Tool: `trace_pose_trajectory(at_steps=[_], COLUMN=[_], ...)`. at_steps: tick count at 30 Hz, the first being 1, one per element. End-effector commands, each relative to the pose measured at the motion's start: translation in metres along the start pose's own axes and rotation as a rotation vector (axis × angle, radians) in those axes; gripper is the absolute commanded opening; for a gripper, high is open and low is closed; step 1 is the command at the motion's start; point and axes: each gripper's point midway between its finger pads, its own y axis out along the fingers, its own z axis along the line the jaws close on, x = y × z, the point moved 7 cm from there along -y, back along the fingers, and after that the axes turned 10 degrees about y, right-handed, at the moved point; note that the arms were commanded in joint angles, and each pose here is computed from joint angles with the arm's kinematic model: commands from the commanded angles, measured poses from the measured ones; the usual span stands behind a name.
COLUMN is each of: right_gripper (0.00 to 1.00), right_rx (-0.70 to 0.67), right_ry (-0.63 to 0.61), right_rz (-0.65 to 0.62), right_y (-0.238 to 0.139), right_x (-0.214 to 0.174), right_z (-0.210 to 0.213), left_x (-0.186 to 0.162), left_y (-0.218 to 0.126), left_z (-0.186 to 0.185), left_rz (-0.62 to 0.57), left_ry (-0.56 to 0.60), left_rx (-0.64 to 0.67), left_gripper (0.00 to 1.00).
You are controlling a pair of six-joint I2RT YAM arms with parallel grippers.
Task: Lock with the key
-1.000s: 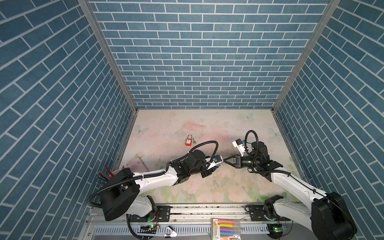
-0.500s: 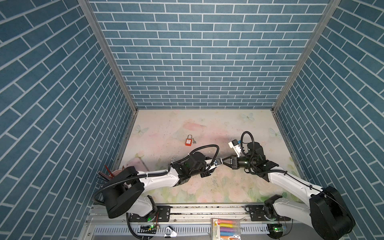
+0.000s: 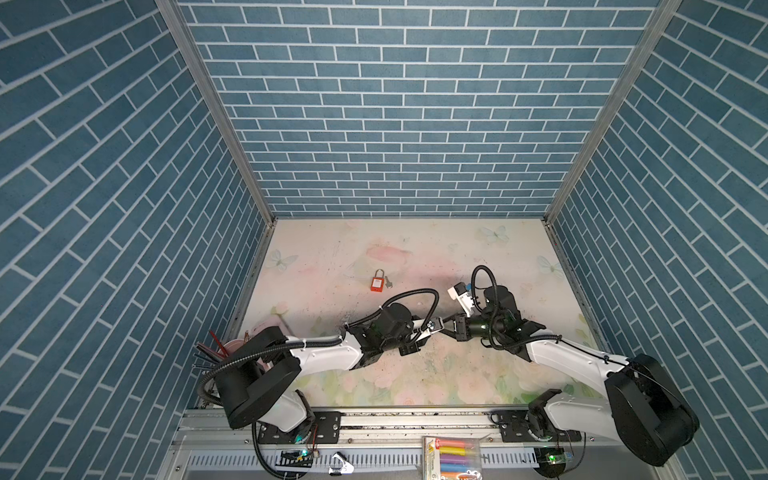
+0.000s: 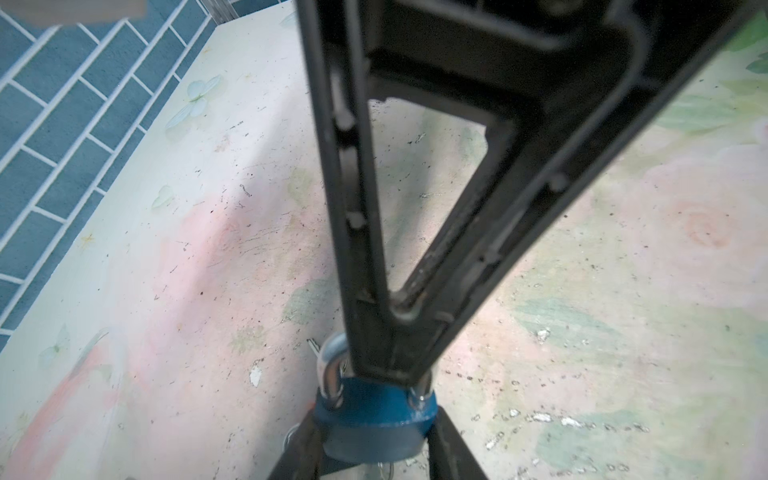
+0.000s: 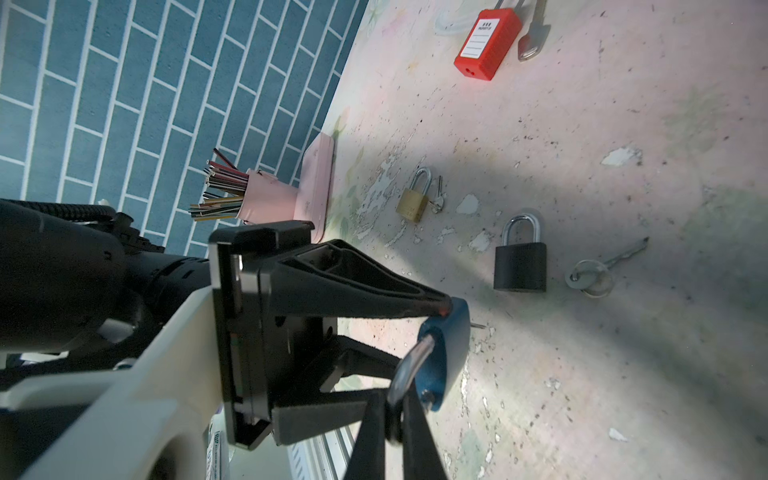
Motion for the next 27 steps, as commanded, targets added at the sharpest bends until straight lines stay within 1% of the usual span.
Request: trace_pose_trajectory(at_steps=[1,5,10,17,27], right_gripper=[0.00,0.00,0.00,0.00,0.00], right_rx=[-0.090,-0.121,-0.096,-0.093,-0.067], right_ry=[0.078,0.085,0.110,0.122,0.149], right_rz=[0.104,0.098,0.145,0.165,0.201], right_y=[0.007,0.008,0.016,0.022,0.036], right_x=[-0.028,-0.027,-0.030,-0.032,-0.042], right_z=[-0.017,-0.022,-0.026,-0.031,-0.037], left_x=[0.103,0.103,0.112,0.122,0.124], left_y=[-0.041,-0.046,-0.048,-0.049,-0.051], left_z=[0.060,0.058,0.061,0.067,0.071], left_rz=[-0.465,-0.471,-0.507,-0.549,-0.592], left_ry=[0.043,0.032,0.034,0.027,-0.001], left_rx=[0.233,0.222,0.213,0.226,0.228], left_gripper=[0.00,0.00,0.00,0.00,0.00])
